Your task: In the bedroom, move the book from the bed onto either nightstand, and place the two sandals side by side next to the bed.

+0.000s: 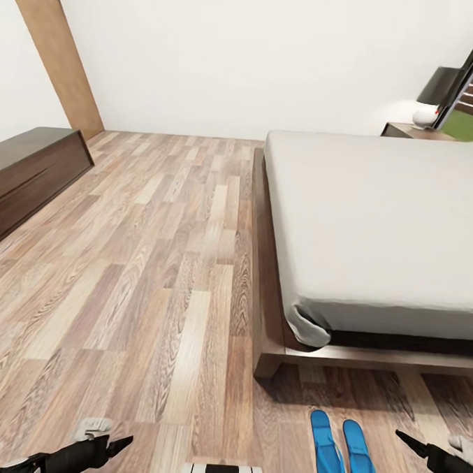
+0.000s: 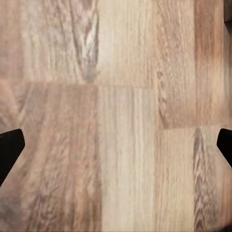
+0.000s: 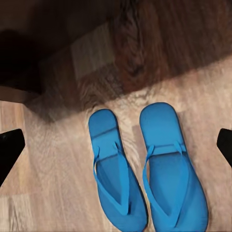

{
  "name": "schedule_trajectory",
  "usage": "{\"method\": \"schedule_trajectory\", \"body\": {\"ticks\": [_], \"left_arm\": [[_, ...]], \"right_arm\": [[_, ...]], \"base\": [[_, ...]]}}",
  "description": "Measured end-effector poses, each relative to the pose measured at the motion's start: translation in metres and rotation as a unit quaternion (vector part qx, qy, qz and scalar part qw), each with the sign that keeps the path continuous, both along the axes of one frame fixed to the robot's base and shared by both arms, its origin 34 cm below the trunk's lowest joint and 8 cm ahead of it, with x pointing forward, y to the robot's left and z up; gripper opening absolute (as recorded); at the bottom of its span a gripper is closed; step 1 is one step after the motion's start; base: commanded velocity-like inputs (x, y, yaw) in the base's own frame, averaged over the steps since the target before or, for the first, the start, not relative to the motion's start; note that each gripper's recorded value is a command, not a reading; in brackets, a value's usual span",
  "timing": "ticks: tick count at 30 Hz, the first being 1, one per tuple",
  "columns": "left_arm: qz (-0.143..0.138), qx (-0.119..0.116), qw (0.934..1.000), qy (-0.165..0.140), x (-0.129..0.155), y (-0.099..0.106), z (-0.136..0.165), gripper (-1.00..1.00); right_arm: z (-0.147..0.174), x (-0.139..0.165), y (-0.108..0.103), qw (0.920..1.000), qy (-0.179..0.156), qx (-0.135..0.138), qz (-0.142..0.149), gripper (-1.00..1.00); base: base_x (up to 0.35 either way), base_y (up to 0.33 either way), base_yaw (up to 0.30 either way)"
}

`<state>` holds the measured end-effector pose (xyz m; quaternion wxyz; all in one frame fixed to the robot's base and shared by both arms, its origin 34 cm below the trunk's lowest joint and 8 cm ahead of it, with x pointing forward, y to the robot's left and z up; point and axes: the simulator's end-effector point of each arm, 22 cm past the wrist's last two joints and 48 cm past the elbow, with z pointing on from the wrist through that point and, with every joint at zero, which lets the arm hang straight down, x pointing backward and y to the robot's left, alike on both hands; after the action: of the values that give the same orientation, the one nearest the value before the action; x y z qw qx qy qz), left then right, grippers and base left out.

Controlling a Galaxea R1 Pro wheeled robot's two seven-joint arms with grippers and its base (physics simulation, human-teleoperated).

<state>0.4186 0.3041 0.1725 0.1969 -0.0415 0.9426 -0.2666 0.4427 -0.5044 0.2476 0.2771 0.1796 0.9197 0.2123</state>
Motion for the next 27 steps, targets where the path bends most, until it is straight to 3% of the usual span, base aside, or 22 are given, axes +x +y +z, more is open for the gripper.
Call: {"method": "schedule_trajectory", "body": {"ticks": [4, 7, 8, 12, 27], "left_arm": [[0.0, -0.002, 1.0, -0.007, 0.005, -0.005, 0.005, 1.0], [0.002, -0.002, 0.9999, -0.013, 0.009, -0.009, 0.008, 1.0], [0.005, 0.006, 0.9999, -0.013, 0.011, -0.008, 0.007, 1.0], [0.017, 0.035, 0.9991, -0.014, 0.016, 0.001, 0.005, 1.0], [0.021, 0.034, 0.9985, -0.037, 0.031, -0.013, 0.023, 1.0]], "right_arm": [[-0.006, 0.006, 0.025, 0.9999, -0.006, 0.01, 0.002, 1.0], [-0.019, 0.004, 0.012, 0.9989, 0.017, -0.034, -0.026, 1.0], [-0.028, -0.001, -0.001, 0.9961, 0.036, -0.067, -0.045, 1.0], [-0.032, -0.006, -0.022, 0.9889, 0.059, -0.116, -0.073, 1.0], [-0.01, 0.009, -0.026, 0.9884, 0.034, -0.123, -0.082, 1.0]], "base": [[0.0, 0.0, 0.0], [0.0, 0.0, 0.0], [0.0, 0.0, 0.0], [0.0, 0.0, 0.0], [0.0, 0.0, 0.0]]}}
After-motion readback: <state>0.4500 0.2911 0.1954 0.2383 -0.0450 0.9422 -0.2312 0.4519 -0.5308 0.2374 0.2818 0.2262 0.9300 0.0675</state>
